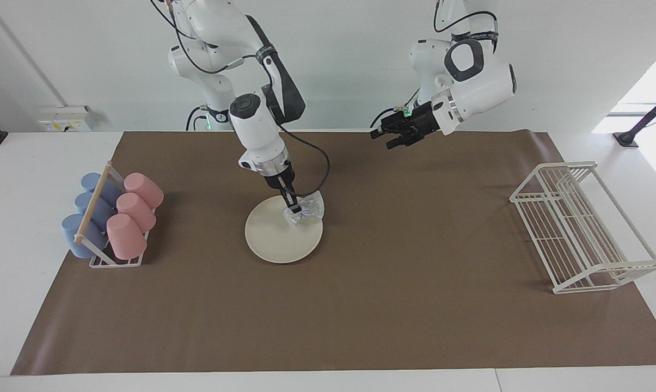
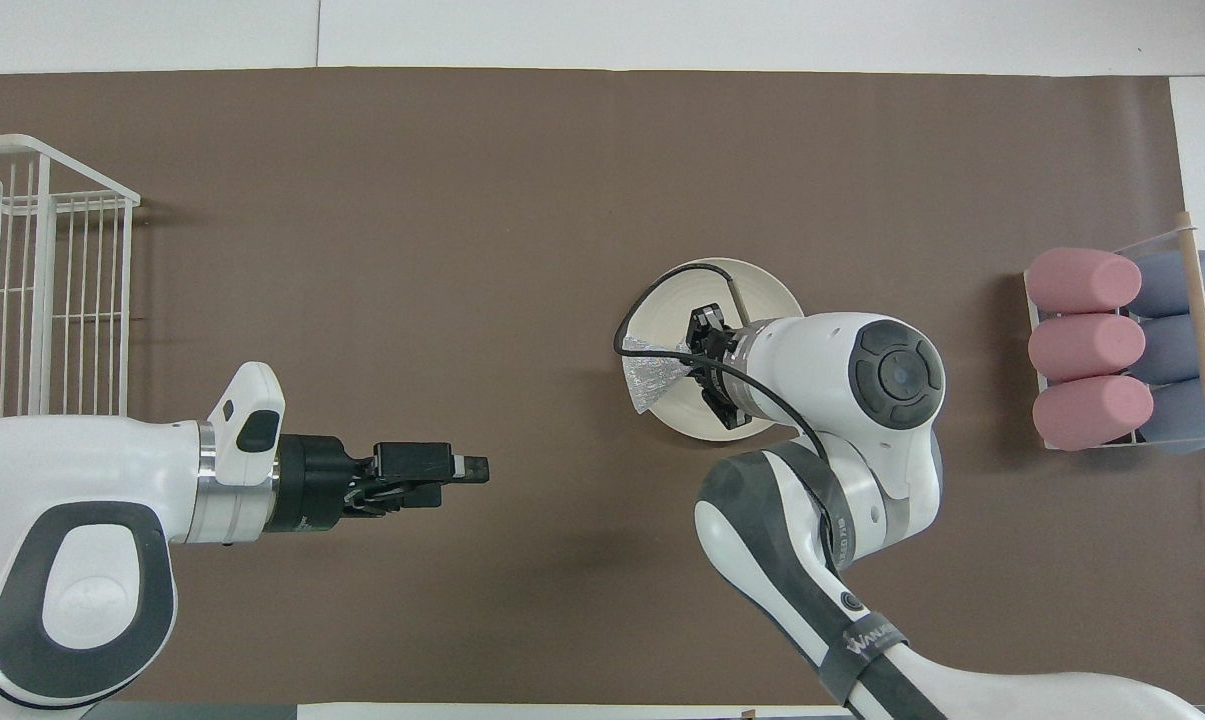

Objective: Wipe plate with sponge

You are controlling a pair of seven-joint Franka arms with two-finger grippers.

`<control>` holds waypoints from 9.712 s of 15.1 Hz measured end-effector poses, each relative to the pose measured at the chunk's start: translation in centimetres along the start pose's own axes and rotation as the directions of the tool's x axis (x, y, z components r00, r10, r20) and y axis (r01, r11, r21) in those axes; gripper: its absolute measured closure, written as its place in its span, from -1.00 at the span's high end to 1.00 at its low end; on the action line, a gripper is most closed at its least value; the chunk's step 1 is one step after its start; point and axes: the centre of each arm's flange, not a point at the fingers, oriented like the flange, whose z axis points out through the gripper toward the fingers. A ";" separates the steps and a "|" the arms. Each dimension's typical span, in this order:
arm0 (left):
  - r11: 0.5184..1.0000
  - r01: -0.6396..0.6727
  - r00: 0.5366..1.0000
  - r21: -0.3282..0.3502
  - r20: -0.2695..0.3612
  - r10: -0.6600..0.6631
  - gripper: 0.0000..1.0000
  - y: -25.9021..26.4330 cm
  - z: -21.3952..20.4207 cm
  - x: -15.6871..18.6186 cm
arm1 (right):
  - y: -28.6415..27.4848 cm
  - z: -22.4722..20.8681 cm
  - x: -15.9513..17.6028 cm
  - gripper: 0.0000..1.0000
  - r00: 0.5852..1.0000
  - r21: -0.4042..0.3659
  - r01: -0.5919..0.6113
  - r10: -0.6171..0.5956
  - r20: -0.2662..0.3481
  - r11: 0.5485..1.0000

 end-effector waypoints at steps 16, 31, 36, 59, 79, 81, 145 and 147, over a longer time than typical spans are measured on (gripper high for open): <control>0.873 -0.103 0.992 0.477 -0.019 0.127 1.00 -5.2 -6.1 2.5 | 0.1 2.9 8.0 -0.83 0.985 0.016 0.170 -0.170 -0.039 0.985; 0.875 -0.091 0.993 0.476 -0.027 0.118 1.00 -5.5 -6.4 2.6 | 0.1 2.9 8.9 -0.83 0.967 0.026 0.250 -0.248 -0.050 0.968; 0.877 -0.070 0.994 0.475 -0.037 0.100 1.00 -5.4 -6.4 2.6 | 0.1 3.2 7.3 -0.83 0.978 0.026 0.207 -0.206 -0.042 0.978; 0.973 0.223 0.972 -0.063 -0.061 -0.227 1.00 -0.4 -5.8 2.5 | -3.3 -25.2 -9.0 -0.83 0.982 -0.083 -0.189 0.190 -0.003 0.978; 0.852 0.304 0.953 -0.426 0.125 -0.278 -0.73 8.2 1.8 -0.8 | -0.7 -22.9 -18.4 -0.83 0.981 -0.100 -0.192 0.189 -0.048 0.976; 0.848 0.318 0.948 -0.423 0.135 -0.288 -0.89 8.2 1.8 -0.8 | -0.7 -22.9 -18.4 -0.83 0.981 -0.100 -0.193 0.189 -0.048 0.976; -0.326 0.393 0.899 0.860 -0.285 0.332 -0.89 -8.3 -6.0 23.9 | -0.7 -31.3 20.9 1.00 0.326 -0.202 0.934 -0.934 0.143 0.295; -0.324 0.396 0.898 0.859 -0.290 0.331 -0.89 -8.5 -6.0 23.9 | -0.8 -31.2 20.7 1.00 0.323 -0.201 0.935 -0.935 0.144 0.292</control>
